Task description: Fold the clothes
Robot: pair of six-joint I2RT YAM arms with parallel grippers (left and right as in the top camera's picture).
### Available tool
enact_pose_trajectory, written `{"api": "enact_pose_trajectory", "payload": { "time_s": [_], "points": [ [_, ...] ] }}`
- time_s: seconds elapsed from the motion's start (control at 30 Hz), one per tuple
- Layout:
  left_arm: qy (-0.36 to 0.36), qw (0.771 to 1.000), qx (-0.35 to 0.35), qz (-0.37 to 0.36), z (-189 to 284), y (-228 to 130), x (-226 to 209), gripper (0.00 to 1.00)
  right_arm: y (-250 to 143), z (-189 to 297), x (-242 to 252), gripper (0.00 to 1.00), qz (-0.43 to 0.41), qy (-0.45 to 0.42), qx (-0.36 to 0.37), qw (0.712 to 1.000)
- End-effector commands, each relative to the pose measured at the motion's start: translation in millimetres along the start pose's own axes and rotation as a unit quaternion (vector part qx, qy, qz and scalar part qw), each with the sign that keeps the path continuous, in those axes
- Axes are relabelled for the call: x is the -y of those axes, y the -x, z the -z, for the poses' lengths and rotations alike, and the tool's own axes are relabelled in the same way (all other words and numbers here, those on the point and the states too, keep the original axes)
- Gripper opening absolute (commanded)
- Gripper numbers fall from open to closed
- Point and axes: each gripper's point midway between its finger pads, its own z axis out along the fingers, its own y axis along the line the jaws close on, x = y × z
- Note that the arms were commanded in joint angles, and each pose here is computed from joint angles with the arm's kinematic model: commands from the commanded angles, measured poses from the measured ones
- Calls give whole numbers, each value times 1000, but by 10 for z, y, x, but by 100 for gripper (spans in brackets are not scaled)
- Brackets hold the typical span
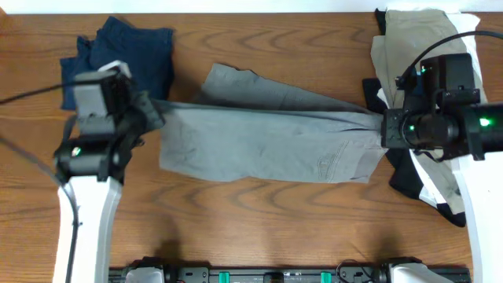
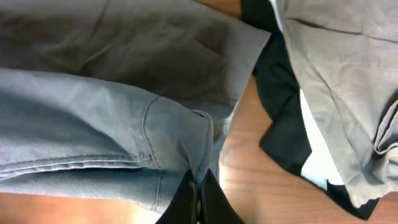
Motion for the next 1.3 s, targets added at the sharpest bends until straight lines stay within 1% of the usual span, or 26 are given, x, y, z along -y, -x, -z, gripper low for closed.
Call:
{"api": "enact_pose_trajectory", "payload": {
  "time_s": [0.0, 0.1, 0.3, 0.53, 0.7, 0.83, 0.87, 0.9, 0.93, 0.97, 1.0, 1.03, 1.07, 1.13, 1.23, 1.27],
  "points": [
    [-5, 1000, -14, -21, -288, -31, 139, 6, 6, -269, 249, 1, -19, -37, -10, 999],
    [-7, 999, -26, -35, -563, -73, 226, 6, 60, -513, 321, 1, -25, -40, 5, 999],
    [8, 998, -34, -46, -1119, -106, 227, 6, 238, -1035, 399, 1, -29, -30, 69, 997],
    [4, 999, -26, -46, -1593, -109, 221, 6, 391, -1416, 448, 1, -19, -26, 122, 992],
    [2, 999, -24, -47, -1814, -138, 220, 6, 435, -1674, 467, 1, -19, -26, 124, 992],
    [-4, 998, -20, -51, -1941, -166, 270, 8, 452, -1885, 489, 1, -20, -28, 116, 993],
    [-7, 998, -17, -52, -1956, -160, 290, 21, 465, -1932, 502, 1, -21, -29, 117, 993],
    [-9, 998, -16, -54, -1976, -165, 309, 44, 485, -1970, 508, 9, -21, -29, 119, 992],
    [-10, 998, -14, -54, -1978, -161, 320, 67, 509, -1996, 512, 19, -21, -29, 123, 992],
    [-11, 998, -12, -55, -1981, -152, 326, 80, 540, -2000, 511, 35, -21, -28, 129, 991],
    [-12, 998, -10, -61, -1981, -141, 331, 90, 586, -1985, 510, 45, -21, -28, 138, 990],
    [-12, 997, -7, -73, -1980, -128, 328, 99, 614, -1968, 508, 52, -21, -27, 143, 989],
    [-8, 996, -3, -86, -1973, -104, 310, 98, 647, -1931, 511, 61, -24, -27, 149, 988],
    [12, 995, 4, -100, -1926, -49, 224, 98, 708, -1842, 484, 70, -25, -18, 157, 987],
    [25, 993, -3, -112, -1794, -27, 136, 98, 727, -1665, 419, 73, -29, 2, 158, 987],
    [28, 993, -8, -111, -1753, -38, 113, 98, 714, -1602, 407, 75, -34, 6, 154, 988]
  ]
}}
